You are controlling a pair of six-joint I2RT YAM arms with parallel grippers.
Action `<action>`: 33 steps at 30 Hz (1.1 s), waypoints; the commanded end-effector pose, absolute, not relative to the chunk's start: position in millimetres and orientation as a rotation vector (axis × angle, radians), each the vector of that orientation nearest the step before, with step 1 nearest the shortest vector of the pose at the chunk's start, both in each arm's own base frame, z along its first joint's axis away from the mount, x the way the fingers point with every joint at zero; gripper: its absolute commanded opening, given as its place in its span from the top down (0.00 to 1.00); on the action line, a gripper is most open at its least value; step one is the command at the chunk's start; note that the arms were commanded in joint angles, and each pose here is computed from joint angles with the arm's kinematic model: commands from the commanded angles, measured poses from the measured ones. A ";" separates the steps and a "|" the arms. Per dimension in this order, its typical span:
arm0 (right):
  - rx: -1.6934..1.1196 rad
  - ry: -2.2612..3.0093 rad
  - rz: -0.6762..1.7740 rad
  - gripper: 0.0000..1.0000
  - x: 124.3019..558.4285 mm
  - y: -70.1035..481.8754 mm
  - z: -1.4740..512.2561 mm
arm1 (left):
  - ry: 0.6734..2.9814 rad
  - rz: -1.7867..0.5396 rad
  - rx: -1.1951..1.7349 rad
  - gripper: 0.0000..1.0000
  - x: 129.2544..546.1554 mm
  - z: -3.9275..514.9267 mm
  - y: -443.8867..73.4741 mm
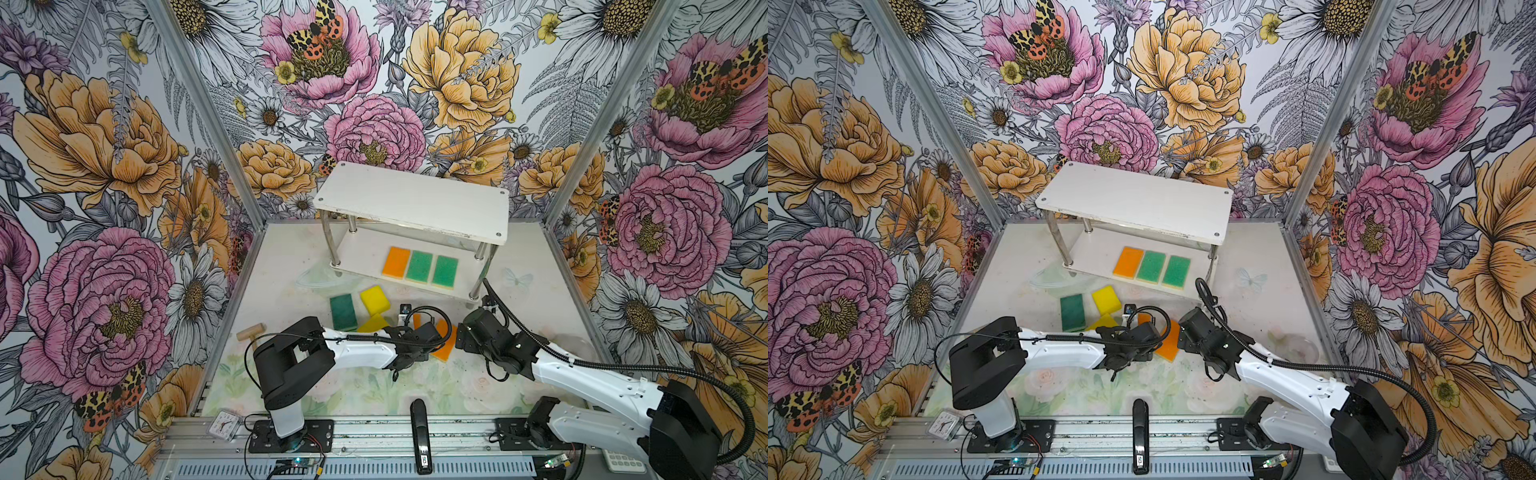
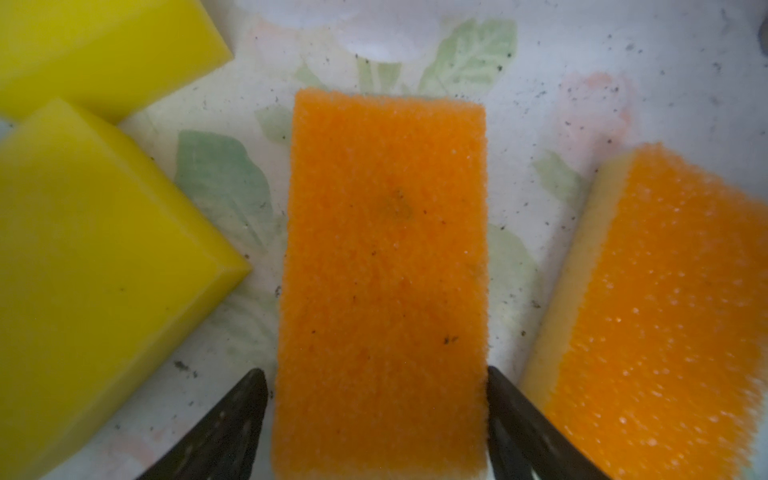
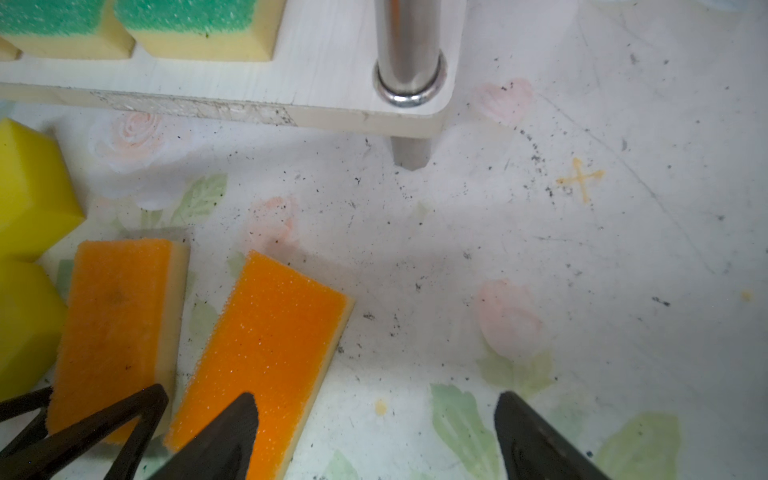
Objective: Place and organize the cleaning sponges onto the shelf
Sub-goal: 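Close the left gripper on the orange sponge and lift it, then carry the orange sponge with the left gripper over the shelf top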
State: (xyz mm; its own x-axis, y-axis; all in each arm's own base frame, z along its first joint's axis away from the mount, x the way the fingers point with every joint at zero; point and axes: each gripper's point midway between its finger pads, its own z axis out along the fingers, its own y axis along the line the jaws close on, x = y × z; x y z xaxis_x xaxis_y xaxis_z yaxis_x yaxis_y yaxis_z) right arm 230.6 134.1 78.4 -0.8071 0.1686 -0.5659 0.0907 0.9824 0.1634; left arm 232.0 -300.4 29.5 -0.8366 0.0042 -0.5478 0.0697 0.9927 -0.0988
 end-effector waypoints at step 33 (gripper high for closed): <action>0.173 2.526 0.152 0.08 231.0 131.0 74.0 | 2.481 -0.164 0.085 0.53 243.7 40.1 -311.9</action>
State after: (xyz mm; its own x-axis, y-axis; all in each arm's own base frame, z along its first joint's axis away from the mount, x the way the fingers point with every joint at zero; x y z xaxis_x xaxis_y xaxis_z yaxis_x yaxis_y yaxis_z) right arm 231.2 132.2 76.0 -0.8101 0.1676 -0.5618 0.0959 0.9833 0.1550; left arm 240.2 -302.9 28.8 -0.8114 0.0120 -0.5843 0.0725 0.9941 -0.0802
